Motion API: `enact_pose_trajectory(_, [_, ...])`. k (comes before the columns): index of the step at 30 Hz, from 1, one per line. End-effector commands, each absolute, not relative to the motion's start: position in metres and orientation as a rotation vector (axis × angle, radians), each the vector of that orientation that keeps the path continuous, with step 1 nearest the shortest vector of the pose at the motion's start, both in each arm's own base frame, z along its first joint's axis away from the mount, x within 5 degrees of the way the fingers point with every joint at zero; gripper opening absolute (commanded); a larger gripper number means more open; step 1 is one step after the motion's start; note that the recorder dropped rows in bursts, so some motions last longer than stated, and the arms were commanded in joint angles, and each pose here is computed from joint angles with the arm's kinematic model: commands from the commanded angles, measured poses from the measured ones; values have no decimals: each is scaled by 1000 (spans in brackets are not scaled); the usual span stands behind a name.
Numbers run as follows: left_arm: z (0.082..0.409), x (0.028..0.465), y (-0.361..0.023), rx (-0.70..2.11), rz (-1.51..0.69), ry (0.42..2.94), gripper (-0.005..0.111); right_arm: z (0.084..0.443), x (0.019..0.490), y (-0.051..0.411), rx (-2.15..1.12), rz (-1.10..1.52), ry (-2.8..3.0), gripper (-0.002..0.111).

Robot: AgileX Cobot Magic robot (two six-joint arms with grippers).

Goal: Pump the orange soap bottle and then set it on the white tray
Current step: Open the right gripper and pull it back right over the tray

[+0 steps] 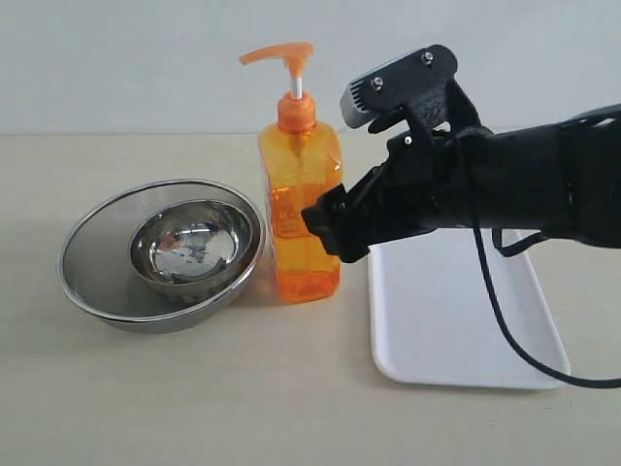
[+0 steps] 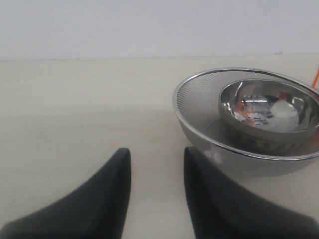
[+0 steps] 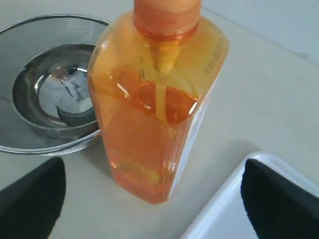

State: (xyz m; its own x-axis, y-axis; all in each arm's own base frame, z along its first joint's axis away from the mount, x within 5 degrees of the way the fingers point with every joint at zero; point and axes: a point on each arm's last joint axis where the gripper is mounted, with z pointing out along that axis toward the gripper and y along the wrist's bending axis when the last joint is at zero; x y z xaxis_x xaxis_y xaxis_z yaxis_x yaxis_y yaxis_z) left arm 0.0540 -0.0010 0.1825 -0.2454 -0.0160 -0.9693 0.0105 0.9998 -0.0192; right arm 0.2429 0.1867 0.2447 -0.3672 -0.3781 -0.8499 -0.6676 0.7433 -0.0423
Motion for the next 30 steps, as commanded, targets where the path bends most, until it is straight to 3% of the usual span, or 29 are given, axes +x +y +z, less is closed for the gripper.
enact_pose_trajectory(1, [185, 54, -1, -8, -24, 1798, 33, 260, 242, 182, -779, 338, 1947, 85])
enact_pose_trajectory(14, [185, 54, -1, -8, -24, 1798, 33, 238, 185, 163, -870, 582, 1966, 85])
enact_pose_trajectory(30, [185, 54, -1, -8, -24, 1798, 33, 252, 179, 154, -776, 579, 1948, 85])
